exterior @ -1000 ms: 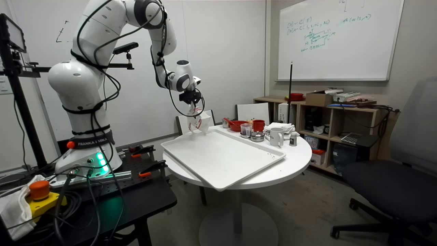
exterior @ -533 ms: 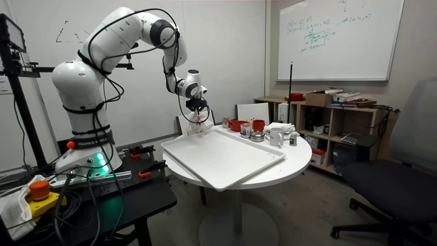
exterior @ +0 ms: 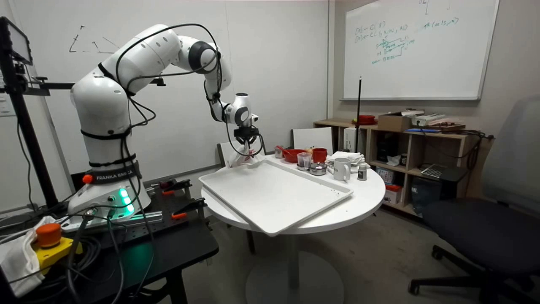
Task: Pick up the white towel and wipe the the white tray.
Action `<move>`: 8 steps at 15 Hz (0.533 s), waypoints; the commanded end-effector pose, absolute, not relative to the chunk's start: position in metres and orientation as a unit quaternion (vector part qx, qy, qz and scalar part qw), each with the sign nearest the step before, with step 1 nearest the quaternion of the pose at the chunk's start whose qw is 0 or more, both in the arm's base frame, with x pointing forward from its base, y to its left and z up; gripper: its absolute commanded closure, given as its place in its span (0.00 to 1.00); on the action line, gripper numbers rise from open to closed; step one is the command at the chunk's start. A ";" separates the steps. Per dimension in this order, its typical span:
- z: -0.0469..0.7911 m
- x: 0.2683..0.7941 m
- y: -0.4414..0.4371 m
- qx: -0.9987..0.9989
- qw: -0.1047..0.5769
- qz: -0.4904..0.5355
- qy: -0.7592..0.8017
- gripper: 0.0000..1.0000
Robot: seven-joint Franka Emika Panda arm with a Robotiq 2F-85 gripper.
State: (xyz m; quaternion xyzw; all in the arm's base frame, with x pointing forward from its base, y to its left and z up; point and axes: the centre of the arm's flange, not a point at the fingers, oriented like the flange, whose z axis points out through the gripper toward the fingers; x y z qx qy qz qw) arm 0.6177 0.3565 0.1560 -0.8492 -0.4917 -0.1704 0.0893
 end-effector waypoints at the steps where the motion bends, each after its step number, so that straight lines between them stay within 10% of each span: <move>1: 0.147 0.633 0.396 -0.859 0.055 -0.156 -0.484 0.98; 8: 0.160 0.631 0.413 -0.878 0.032 -0.164 -0.449 0.98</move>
